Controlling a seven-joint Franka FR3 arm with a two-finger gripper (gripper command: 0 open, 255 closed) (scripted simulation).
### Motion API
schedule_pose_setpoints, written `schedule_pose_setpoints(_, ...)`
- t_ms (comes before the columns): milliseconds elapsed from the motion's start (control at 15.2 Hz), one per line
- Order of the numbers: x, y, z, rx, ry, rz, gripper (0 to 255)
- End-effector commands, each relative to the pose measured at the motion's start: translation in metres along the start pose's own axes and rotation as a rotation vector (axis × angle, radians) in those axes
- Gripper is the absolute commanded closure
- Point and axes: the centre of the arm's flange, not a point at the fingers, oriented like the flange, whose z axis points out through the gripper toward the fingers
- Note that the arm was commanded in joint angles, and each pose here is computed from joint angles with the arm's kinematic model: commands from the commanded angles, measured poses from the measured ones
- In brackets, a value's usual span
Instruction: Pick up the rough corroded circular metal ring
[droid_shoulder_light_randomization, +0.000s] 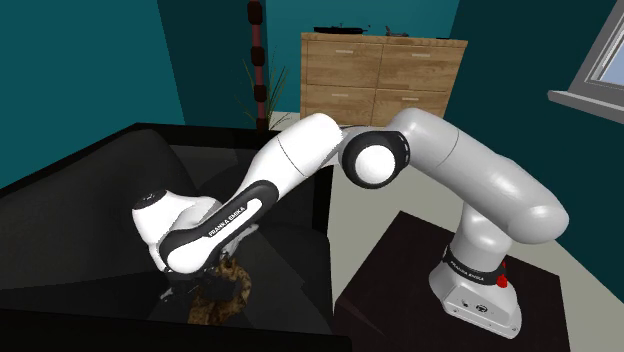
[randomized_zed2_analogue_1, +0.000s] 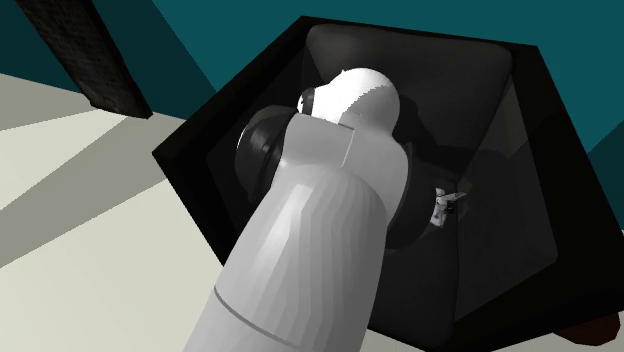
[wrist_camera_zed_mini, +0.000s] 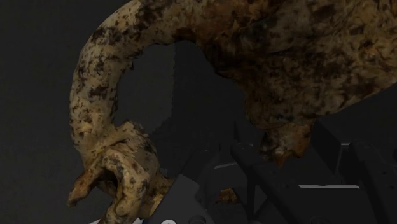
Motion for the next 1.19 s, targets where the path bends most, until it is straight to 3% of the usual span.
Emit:
schedule_pose_setpoints(0, 0.000, 0.000, 0.000, 0.000, 0.000, 0.000, 255)
schedule_pose_setpoints(396, 0.001, 0.000, 0.000, 0.000, 0.000, 0.000, 255)
schedule_pose_setpoints(1122, -0.007, 0.003, -0.058, 0.000, 0.000, 0.000, 255)
